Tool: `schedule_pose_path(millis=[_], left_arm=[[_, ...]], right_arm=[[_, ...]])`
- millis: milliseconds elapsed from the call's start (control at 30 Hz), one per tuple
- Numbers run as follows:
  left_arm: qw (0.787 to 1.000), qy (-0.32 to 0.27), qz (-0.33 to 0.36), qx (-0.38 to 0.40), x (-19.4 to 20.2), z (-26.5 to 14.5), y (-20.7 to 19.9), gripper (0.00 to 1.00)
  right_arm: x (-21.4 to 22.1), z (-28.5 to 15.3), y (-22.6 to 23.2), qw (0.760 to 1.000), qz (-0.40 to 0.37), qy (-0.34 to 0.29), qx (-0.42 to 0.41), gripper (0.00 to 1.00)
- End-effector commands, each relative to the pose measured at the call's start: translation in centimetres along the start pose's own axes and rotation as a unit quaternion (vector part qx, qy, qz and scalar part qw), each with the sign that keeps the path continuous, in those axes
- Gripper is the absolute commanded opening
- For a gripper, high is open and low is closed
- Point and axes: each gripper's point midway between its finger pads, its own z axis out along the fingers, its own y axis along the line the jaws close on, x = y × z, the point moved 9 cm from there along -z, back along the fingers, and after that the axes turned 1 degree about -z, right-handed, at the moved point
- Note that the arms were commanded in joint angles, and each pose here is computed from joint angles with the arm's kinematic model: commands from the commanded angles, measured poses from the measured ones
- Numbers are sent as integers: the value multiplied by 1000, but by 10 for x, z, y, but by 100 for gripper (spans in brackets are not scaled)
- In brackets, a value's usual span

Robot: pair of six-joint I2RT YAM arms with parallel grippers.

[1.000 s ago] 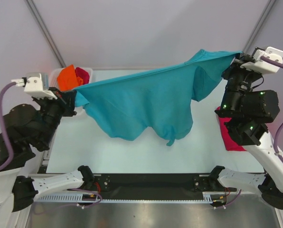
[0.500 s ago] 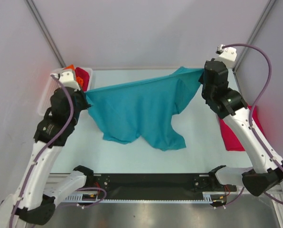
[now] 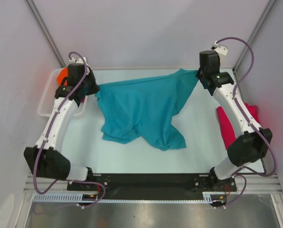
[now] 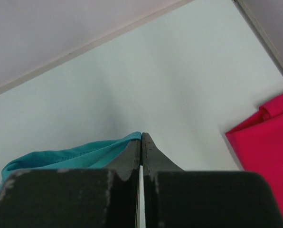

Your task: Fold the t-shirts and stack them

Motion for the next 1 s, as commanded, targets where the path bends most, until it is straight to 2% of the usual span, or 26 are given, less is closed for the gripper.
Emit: schedule_pose_path(millis=[0, 100, 167, 367, 400, 433, 467, 500, 533, 567, 600, 700, 733, 967], left_arm=[[987, -63, -24, -145, -44, 17, 41, 0], [986, -52, -17, -160, -57, 50, 41, 0], [984, -63, -16, -164, -72, 56, 39, 0], [984, -43, -10, -173, -80, 101, 39, 1], [984, -31, -10, -176, -76, 112, 41, 11], [984, -24, -10, -177, -75, 116, 41, 47], [983, -20, -11, -182, -75, 116, 42, 60], [982, -14, -13, -187, -73, 120, 43, 70], [981, -10, -13, -192, -71, 121, 44, 86], [981, -10, -13, -196, -70, 121, 45, 99], [980, -11, -12, -200, -69, 120, 46, 99], [980, -11, -10, -199, -71, 117, 45, 100], [980, -11, -11, -198, -71, 116, 46, 99], [983, -8, -14, -183, -64, 102, 43, 99]], right_arm=[[-34, 39, -30, 991, 14, -53, 124, 0], [-38, 66, -17, 992, 12, -46, 119, 0], [-38, 82, -10, 992, 5, -40, 118, 0], [-34, 132, 15, 995, -22, -13, 98, 0], [-31, 138, 17, 996, -25, -6, 90, 0], [-29, 142, 23, 997, -26, 3, 67, 7], [-24, 149, 26, 998, -30, 12, 58, 18], [-21, 152, 27, 998, -30, 19, 47, 24], [-17, 154, 29, 999, -31, 28, 34, 38], [-12, 157, 30, 999, -31, 34, 28, 51], [-10, 158, 31, 999, -31, 37, 19, 58], [-6, 161, 32, 998, -28, 48, -5, 60], [-6, 162, 30, 998, -26, 53, -15, 70], [-4, 156, 24, 996, -10, 77, -54, 69]])
